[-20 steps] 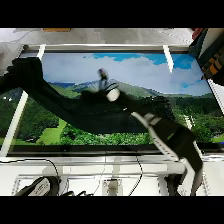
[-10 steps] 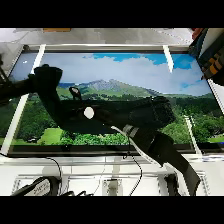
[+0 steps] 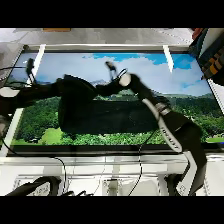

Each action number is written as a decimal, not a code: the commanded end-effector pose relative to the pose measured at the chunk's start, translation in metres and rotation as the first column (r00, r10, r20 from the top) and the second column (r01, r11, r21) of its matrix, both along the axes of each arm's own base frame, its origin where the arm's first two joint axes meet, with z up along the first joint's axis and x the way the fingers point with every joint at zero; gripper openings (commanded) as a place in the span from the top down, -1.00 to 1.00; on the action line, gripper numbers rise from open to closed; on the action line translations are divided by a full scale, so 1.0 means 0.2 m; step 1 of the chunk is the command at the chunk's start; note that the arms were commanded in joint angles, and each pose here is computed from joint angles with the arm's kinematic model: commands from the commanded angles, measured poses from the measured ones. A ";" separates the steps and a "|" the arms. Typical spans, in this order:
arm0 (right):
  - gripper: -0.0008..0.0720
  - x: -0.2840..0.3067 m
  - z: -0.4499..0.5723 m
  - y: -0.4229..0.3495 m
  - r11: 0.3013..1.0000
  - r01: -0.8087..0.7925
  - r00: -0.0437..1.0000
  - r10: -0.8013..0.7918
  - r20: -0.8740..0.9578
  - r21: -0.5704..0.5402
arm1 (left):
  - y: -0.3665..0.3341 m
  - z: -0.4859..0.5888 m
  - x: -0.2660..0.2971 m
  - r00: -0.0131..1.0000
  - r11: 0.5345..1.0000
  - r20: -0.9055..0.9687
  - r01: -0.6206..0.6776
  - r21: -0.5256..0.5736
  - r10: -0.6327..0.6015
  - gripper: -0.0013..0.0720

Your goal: Fold the clothes and pants, and hang the long-sleeved shirts on hangers.

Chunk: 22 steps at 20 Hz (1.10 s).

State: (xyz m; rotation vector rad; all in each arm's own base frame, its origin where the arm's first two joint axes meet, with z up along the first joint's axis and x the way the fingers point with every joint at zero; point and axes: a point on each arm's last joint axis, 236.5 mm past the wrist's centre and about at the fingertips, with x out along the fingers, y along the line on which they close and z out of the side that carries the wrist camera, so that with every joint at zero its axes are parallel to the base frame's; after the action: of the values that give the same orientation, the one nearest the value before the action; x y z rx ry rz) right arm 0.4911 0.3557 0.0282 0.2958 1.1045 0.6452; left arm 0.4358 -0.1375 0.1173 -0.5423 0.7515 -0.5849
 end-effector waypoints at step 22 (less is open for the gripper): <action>0.91 -0.25 0.47 -1.16 0.952 -0.091 0.996 0.086 -0.029 -0.292 | 0.78 -0.86 -0.34 0.888 0.953 -0.449 0.046 0.298 0.098 -0.87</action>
State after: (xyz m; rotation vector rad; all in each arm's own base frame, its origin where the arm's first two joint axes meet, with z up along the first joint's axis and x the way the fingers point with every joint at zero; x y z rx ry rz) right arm 0.4497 0.1439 0.0977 0.0081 1.2586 0.5676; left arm 0.3799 0.0018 -0.0225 -0.3846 1.1757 -0.3195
